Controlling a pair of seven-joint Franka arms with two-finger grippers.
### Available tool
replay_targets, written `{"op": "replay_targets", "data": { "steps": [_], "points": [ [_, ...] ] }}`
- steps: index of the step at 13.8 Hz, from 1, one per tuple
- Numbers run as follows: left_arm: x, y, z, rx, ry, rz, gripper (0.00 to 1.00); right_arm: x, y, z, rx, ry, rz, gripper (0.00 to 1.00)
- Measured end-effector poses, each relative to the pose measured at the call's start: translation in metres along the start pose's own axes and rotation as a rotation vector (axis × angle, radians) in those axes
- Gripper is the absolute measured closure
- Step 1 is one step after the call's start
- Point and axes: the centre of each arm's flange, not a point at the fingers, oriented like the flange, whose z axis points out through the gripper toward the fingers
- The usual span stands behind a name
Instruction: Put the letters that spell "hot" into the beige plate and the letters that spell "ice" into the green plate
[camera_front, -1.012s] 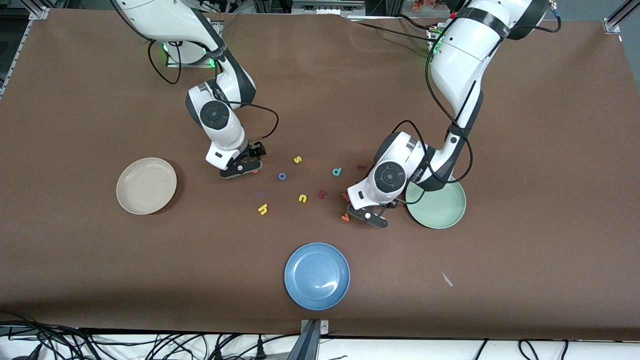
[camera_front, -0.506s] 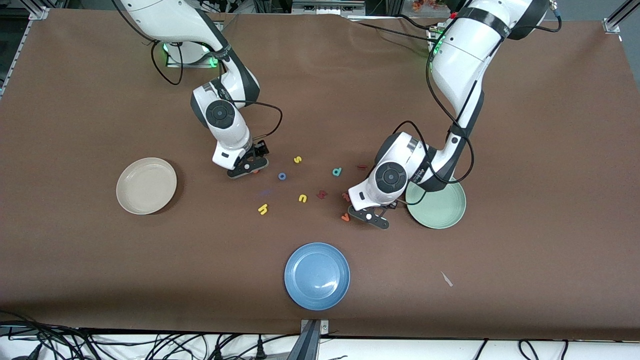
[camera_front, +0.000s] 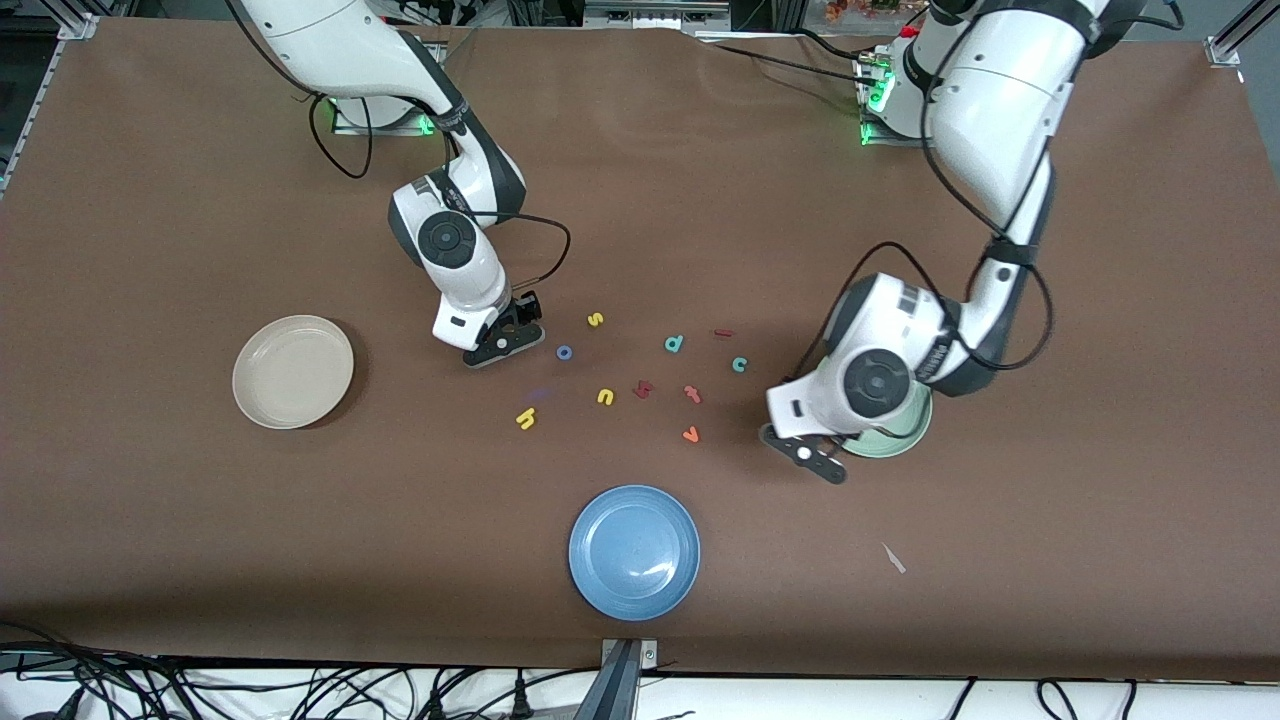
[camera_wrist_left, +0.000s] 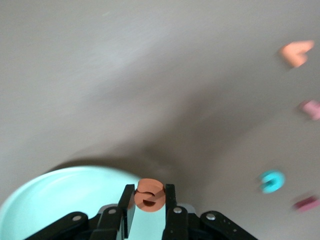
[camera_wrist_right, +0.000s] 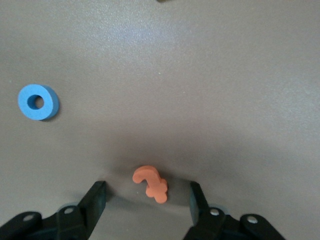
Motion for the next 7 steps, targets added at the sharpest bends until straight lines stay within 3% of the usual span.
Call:
{"op": "replay_targets", "data": {
  "steps": [2,4,7],
  "points": [
    [-0.015,-0.036,0.006,-0.019,-0.026,0.030,0.75,0.000,0.000,0.000,0.000,0.001,0.000,0.27],
    [-0.024,-0.048,0.018,-0.034,-0.054,0.038,0.75,0.002,0.000,-0.004,0.000,0.007,0.000,0.45],
    [-0.029,-0.034,0.042,-0.052,-0.100,0.058,0.75,0.003,0.001,-0.004,0.000,0.008,0.000,0.48]
  ]
}}
